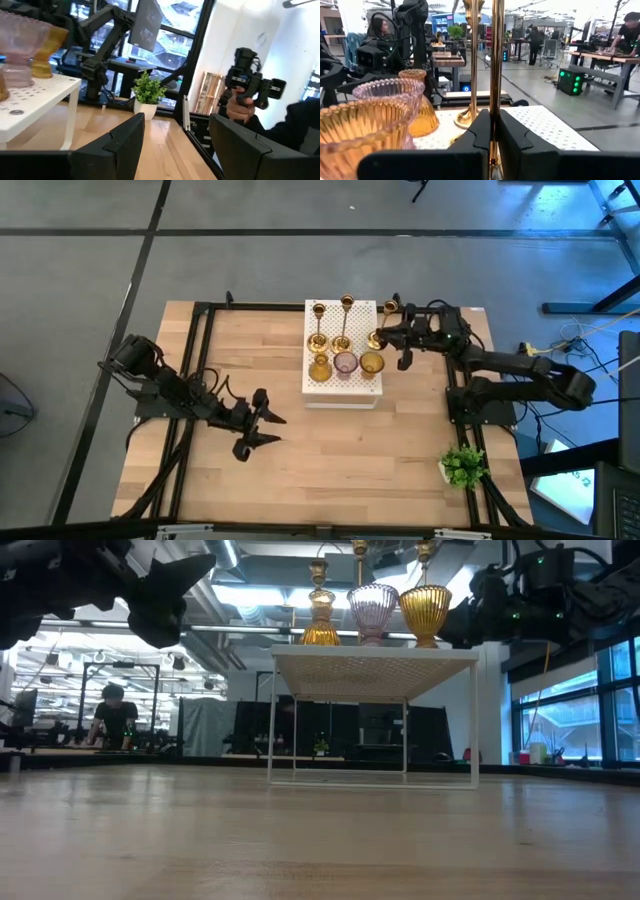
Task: Pick & Place candle stick holders
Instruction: Put the gold candle holder on the shelf
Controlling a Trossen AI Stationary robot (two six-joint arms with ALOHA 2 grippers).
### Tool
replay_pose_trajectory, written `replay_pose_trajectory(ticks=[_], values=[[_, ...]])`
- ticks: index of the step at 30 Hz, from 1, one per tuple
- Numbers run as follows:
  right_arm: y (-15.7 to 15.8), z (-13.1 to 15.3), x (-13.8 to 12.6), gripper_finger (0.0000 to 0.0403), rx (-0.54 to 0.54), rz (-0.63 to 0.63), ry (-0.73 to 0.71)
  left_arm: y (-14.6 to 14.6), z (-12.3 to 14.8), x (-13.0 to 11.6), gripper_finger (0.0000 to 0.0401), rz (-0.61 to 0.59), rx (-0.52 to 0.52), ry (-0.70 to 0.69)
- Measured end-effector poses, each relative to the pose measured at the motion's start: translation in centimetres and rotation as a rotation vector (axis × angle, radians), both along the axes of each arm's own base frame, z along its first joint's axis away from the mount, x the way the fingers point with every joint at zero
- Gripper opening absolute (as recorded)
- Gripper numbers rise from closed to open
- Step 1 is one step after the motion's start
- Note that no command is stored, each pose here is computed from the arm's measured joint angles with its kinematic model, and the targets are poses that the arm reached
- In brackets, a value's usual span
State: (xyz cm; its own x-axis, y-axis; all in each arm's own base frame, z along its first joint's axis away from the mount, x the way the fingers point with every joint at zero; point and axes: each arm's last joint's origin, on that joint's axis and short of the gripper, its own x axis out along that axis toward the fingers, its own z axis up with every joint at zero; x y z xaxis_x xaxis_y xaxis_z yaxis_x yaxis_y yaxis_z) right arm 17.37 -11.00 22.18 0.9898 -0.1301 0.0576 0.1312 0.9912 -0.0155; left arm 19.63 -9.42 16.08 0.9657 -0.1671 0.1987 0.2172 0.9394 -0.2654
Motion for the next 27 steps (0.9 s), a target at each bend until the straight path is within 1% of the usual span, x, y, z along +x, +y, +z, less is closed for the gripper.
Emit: replay_pose_trajectory(ticks=[3,7,10,16,21,27], values=[[-0.2,-0.2,0.3,0.0014,-0.005,-0.007,-0.014,-0.1,0.0,0.0,0.0218,-0.049,0.04,-0.012],[-0.6,-0.7,0.6,0.0014,0.012,-0.05,-0.004,-0.3,0.0,0.0,0.0218,-0.161,0.099,-0.035],[-0.7,-0.8,0.8,0.0014,0.016,-0.052,-0.019,-0.5,0.0,-0.1,0.0218,-0.22,0.142,-0.053],[-0.4,-0.2,1.6,0.0014,0.008,-0.018,-0.026,-0.5,0.0,-0.1,0.0218,-0.224,0.181,-0.065],[-0.1,0.4,2.4,0.0014,-0.007,0.001,-0.011,-0.8,0.0,-0.3,0.0218,-0.24,0.177,-0.061],[-0.1,-0.3,3.3,0.0014,0.009,-0.017,0.059,-1.2,-0.1,-0.5,0.0218,-0.26,0.178,-0.061]])
